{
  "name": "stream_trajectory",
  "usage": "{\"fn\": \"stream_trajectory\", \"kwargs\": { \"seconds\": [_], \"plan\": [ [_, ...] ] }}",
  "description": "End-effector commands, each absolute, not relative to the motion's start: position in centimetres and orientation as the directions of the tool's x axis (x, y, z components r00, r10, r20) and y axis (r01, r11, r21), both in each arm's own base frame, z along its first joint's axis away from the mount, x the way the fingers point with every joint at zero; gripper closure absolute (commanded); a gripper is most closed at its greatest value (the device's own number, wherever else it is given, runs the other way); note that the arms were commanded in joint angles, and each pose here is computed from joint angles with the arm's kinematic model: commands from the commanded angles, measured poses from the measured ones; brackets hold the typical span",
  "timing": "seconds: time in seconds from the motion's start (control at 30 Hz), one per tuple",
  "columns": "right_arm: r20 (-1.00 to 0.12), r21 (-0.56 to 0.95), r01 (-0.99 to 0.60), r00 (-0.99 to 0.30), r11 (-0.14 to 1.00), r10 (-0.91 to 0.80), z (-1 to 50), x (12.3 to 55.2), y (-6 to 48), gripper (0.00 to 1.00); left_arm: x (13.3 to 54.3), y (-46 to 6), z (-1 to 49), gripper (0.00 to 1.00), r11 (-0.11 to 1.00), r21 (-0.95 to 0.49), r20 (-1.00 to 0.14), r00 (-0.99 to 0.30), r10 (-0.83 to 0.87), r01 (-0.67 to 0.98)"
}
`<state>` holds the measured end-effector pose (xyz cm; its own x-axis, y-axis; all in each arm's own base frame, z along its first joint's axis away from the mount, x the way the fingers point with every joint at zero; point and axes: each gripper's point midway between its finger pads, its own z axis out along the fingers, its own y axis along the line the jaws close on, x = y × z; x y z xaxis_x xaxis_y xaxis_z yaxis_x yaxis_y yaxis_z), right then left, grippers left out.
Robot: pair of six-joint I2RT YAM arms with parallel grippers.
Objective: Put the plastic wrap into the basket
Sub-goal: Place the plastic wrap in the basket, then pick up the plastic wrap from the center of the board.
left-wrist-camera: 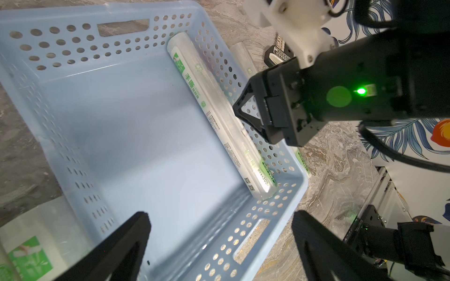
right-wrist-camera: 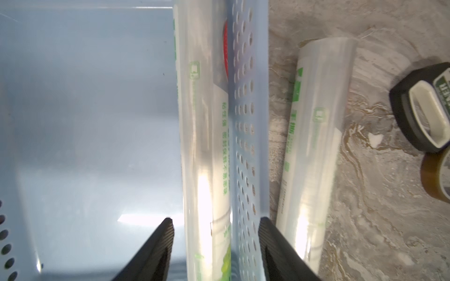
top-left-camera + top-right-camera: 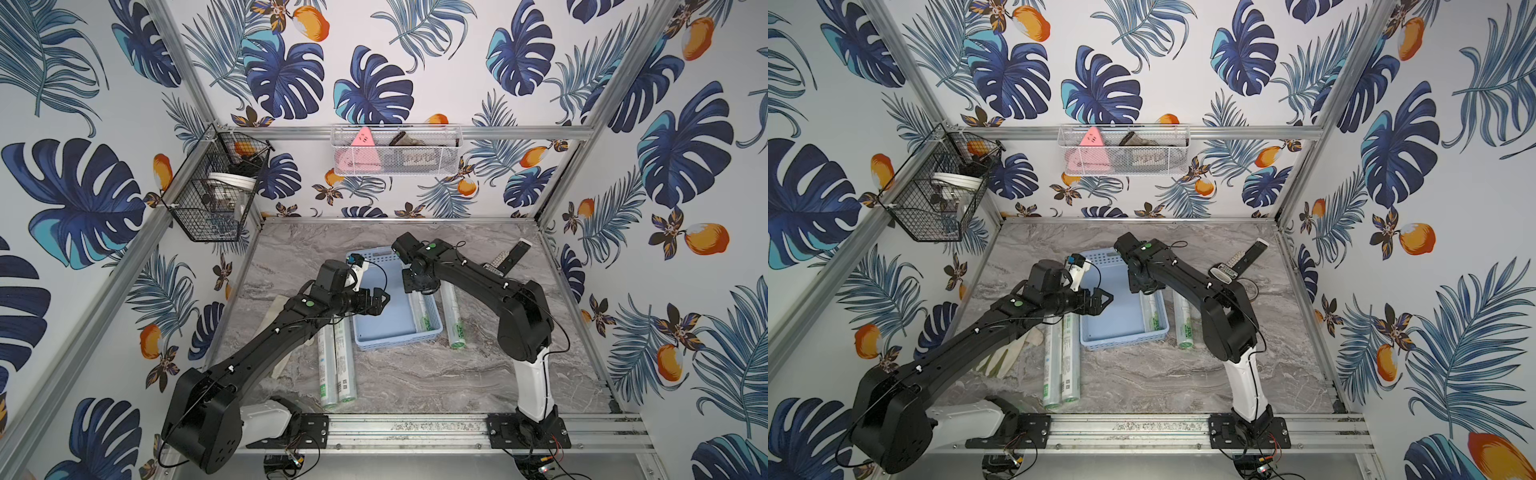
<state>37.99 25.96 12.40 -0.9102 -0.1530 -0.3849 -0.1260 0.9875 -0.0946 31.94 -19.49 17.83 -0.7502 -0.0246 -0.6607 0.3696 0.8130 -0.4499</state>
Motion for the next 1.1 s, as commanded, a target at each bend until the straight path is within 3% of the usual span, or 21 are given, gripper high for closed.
{"fn": "stream_trajectory", "kwargs": {
  "seconds": [0.0, 0.17, 0.53, 0.8, 1.07],
  "plan": [
    [-0.453, -0.07, -0.102, -0.883, 0.992, -0.122, 14.7, 38.5, 25.1, 0.4, 32.2, -20.3, 18.7, 0.01, 0.792, -0.463, -0.679, -0.734, -0.029, 0.397],
    [-0.475, -0.015, -0.061, -0.878, 0.998, -0.061, 15.9, 38.5, 22.6, 0.39, 32.7, -20.9, 18.6, 0.01, 0.81, -0.445, -0.676, -0.736, -0.025, 0.381],
    [-0.357, 0.13, 0.079, -0.926, 0.988, 0.121, 12.5, 38.3, 14.2, 0.3, 32.2, -27.8, 17.5, 0.01, 0.804, -0.389, -0.672, -0.735, 0.086, 0.45],
    [-0.29, 0.176, 0.103, -0.945, 0.979, 0.151, 9.7, 37.7, 12.5, 0.28, 31.3, -32.7, 16.0, 0.01, 0.798, -0.355, -0.659, -0.736, 0.156, 0.487],
    [-0.232, 0.182, 0.09, -0.964, 0.979, 0.132, 7.7, 37.6, 12.8, 0.28, 32.0, -32.9, 15.5, 0.01, 0.827, -0.326, -0.659, -0.737, 0.149, 0.458]
  ]
}}
